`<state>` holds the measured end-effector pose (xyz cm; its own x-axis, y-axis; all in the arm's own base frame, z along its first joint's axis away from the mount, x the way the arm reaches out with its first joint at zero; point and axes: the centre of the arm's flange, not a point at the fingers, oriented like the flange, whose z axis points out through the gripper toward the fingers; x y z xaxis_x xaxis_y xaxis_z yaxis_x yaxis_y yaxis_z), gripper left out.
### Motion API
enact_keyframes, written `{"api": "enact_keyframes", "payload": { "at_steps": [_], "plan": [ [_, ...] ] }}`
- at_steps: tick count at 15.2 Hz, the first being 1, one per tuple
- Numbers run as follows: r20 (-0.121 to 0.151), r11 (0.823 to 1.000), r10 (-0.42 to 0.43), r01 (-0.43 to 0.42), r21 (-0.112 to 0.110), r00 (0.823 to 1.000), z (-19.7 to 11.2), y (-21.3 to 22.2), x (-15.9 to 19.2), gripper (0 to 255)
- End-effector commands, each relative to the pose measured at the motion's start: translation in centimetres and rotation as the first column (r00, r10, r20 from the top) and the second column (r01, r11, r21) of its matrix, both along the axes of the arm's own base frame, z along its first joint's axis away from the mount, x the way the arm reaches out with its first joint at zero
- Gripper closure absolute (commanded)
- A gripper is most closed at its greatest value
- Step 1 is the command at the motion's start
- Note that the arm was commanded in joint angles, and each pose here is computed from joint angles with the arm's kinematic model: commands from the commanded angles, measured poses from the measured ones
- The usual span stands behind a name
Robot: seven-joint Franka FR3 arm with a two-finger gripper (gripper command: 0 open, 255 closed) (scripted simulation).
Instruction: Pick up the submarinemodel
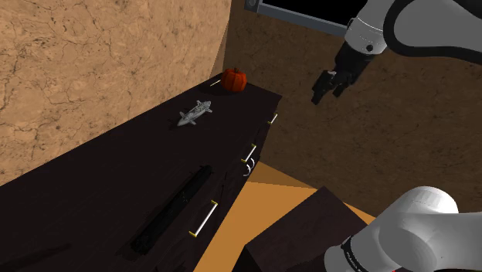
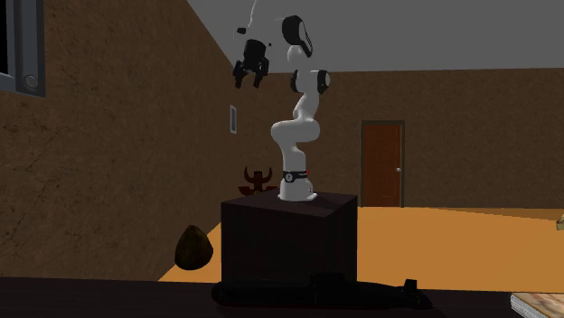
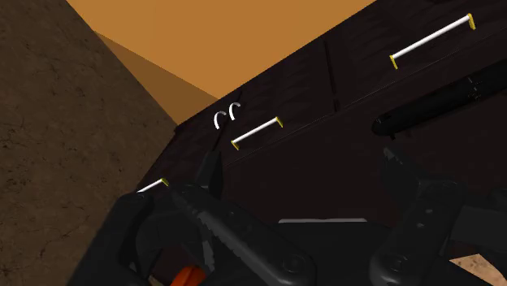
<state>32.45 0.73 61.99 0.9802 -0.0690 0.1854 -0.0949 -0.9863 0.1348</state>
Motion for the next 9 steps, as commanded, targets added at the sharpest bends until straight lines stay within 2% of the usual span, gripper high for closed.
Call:
{"api": "enact_keyframes", "payload": {
  "at_steps": [1, 9],
  "plan": [
    [0.0, 1.0, 0.0, 0.0, 0.0, 1.0, 0.0, 0.0, 0.0, 0],
    [-0.013, 0.986, -0.161, 0.162, 0.031, 0.987, -8.1, 6.4, 1.9, 0]
  ]
}}
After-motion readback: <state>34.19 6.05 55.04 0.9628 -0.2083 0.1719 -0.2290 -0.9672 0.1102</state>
